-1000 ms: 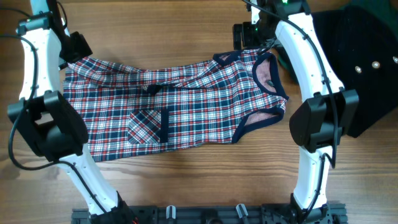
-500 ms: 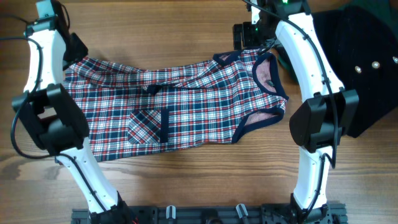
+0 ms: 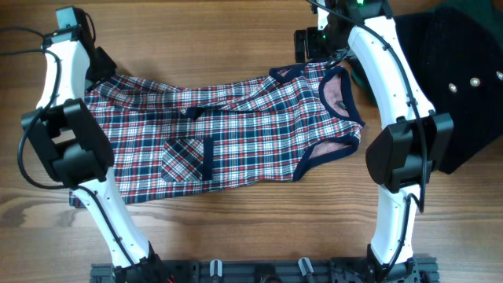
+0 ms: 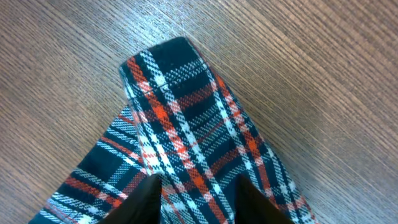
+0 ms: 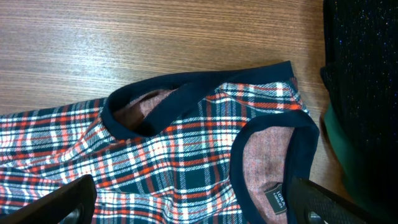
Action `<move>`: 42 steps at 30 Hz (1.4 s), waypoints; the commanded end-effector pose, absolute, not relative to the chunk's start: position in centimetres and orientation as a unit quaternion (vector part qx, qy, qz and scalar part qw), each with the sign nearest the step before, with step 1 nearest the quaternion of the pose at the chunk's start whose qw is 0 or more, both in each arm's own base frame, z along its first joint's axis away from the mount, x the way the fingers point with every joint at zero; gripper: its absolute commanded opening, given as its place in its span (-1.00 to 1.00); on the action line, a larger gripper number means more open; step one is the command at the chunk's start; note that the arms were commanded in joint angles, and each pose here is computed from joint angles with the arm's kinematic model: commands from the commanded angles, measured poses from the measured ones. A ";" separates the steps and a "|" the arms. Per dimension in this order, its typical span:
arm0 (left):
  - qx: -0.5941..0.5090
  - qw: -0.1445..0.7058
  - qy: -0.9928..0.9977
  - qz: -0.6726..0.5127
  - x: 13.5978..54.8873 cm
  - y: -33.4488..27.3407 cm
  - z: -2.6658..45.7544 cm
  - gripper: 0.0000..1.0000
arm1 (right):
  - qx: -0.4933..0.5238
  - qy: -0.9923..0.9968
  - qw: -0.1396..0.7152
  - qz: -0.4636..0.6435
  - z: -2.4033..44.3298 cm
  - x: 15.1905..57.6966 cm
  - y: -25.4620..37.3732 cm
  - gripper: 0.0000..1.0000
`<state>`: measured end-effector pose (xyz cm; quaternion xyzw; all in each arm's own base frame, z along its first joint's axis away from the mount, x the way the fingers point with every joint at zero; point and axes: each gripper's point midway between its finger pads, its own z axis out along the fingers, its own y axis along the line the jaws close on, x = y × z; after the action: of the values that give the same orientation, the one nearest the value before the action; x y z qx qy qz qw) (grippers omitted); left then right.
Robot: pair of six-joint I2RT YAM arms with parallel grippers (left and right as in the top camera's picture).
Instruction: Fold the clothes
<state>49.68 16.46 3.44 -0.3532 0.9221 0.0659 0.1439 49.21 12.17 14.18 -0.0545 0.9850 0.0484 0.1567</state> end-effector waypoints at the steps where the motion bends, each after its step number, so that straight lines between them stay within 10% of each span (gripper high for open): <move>1: -0.352 0.139 0.924 0.057 50.2 15.8 2.0 -0.28 | -0.067 0.983 0.165 0.047 14.6 49.5 12.3 0.99; 9: -0.351 0.125 0.927 0.049 50.0 15.5 0.6 -0.40 | -0.067 0.982 0.168 0.048 14.6 49.6 12.3 0.99; 15: -0.351 0.139 0.925 0.046 50.8 15.6 0.6 -0.92 | -0.068 0.982 0.169 0.048 14.7 49.7 12.2 0.99; 31: -0.330 0.326 0.886 0.008 59.9 16.2 10.8 -0.92 | -0.063 0.985 0.152 0.047 14.4 49.0 11.7 1.00; 33: -0.326 0.334 0.884 0.006 60.5 15.9 10.6 -0.62 | -0.059 0.986 0.151 0.047 14.4 48.9 11.6 0.99; 37: -0.316 0.339 0.886 0.002 61.1 14.7 10.4 0.89 | -0.059 0.986 0.150 0.051 14.4 48.9 11.8 0.99; 42: -0.313 0.325 0.892 0.002 60.6 14.0 10.2 0.99 | -0.061 0.985 0.151 0.051 14.4 48.9 11.8 1.00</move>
<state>60.70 14.41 11.06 -0.3173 0.8861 -0.0005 0.3378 48.74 11.87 14.01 -0.0608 0.9863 0.0465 0.1460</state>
